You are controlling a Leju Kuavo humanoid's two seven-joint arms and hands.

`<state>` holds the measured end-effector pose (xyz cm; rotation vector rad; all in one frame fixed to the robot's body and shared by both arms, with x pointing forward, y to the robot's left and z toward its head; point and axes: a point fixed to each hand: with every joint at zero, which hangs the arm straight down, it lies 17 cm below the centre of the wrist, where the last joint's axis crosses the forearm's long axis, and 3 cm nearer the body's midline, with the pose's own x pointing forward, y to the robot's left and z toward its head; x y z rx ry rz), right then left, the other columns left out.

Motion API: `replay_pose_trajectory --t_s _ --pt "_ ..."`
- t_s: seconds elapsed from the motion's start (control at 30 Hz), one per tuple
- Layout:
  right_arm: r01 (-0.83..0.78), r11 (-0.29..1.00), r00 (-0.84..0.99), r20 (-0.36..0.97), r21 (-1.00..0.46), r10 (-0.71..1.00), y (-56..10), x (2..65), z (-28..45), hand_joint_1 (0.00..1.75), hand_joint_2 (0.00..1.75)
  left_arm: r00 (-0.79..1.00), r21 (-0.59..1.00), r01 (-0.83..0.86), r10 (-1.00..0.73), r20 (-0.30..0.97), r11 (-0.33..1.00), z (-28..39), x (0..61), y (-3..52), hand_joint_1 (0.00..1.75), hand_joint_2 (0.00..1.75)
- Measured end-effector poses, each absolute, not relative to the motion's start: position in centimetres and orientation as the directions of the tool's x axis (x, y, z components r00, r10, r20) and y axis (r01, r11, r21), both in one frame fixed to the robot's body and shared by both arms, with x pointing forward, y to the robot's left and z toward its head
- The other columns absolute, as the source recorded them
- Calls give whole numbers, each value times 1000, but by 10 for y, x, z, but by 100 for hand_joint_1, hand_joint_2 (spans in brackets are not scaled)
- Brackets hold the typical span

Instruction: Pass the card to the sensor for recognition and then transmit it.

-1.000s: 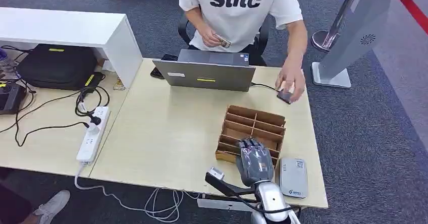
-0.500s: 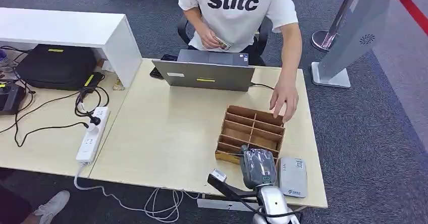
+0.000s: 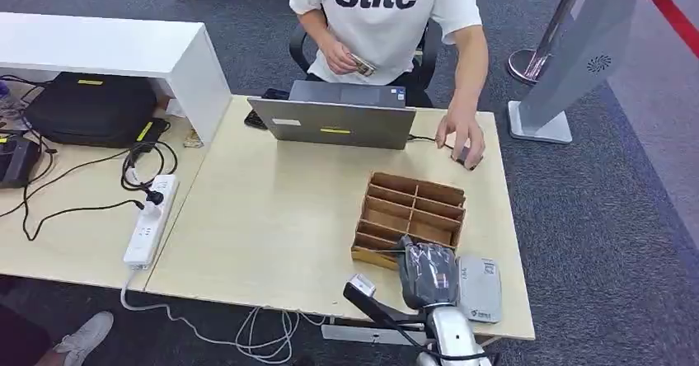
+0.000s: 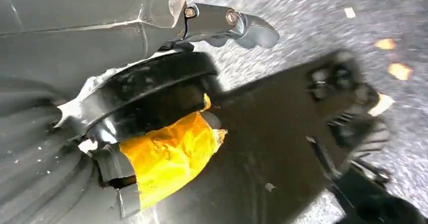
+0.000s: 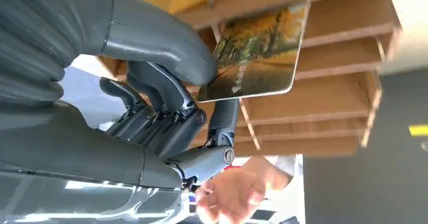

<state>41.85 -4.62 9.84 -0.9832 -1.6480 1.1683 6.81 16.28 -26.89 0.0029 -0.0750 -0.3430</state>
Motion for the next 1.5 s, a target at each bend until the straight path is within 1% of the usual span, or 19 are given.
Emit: replay_pose_trajectory --t_s 0.17,0.33,0.4,0.47,0.57,0.8,0.9,1.07,1.23,1.27,1.3,1.33,1.5 --pt "182 304 -326 234 -935 916 -49 418 132 175 175 968 26 246 -247 54 969 -270 64 166 0 175" --pt "259 360 -338 265 -896 903 -55 414 174 175 175 997 65 67 -68 19 996 -271 59 174 0 175" --pt "283 376 -342 273 -882 899 -58 410 186 175 175 1000 120 -21 22 -8 993 -271 55 181 0 175" --pt "302 392 -346 284 -869 894 -62 405 196 175 175 996 159 -79 84 -26 984 -271 49 187 0 175" --pt "315 415 -353 301 -853 886 -67 404 208 175 175 988 175 -137 147 -42 975 -271 43 189 0 175" --pt "338 445 -377 314 -829 871 -66 424 244 175 175 973 176 -210 223 -58 962 -272 40 190 0 175" --pt "360 453 -376 317 -816 871 -66 442 271 175 175 972 141 -223 231 -42 964 -273 44 187 0 175" --pt "412 409 -311 297 -814 903 -81 477 303 175 175 966 117 -249 255 -40 961 -274 47 189 0 175" --pt "430 354 -239 274 -830 932 -99 504 316 175 175 956 123 -283 290 -39 951 -274 49 192 0 175" --pt "432 350 -229 274 -831 934 -102 507 317 159 175 954 124 -291 298 -37 949 -274 49 192 0 175" --pt "432 346 -222 273 -833 936 -104 510 317 7 175 952 125 -299 305 -36 946 -274 49 193 0 175" --pt "432 342 -217 272 -834 937 -106 512 316 0 175 949 127 -305 312 -35 944 -274 49 194 0 175" --pt "424 331 -187 276 -843 943 -115 518 306 0 175 935 142 -345 353 -31 928 -275 49 200 0 175"
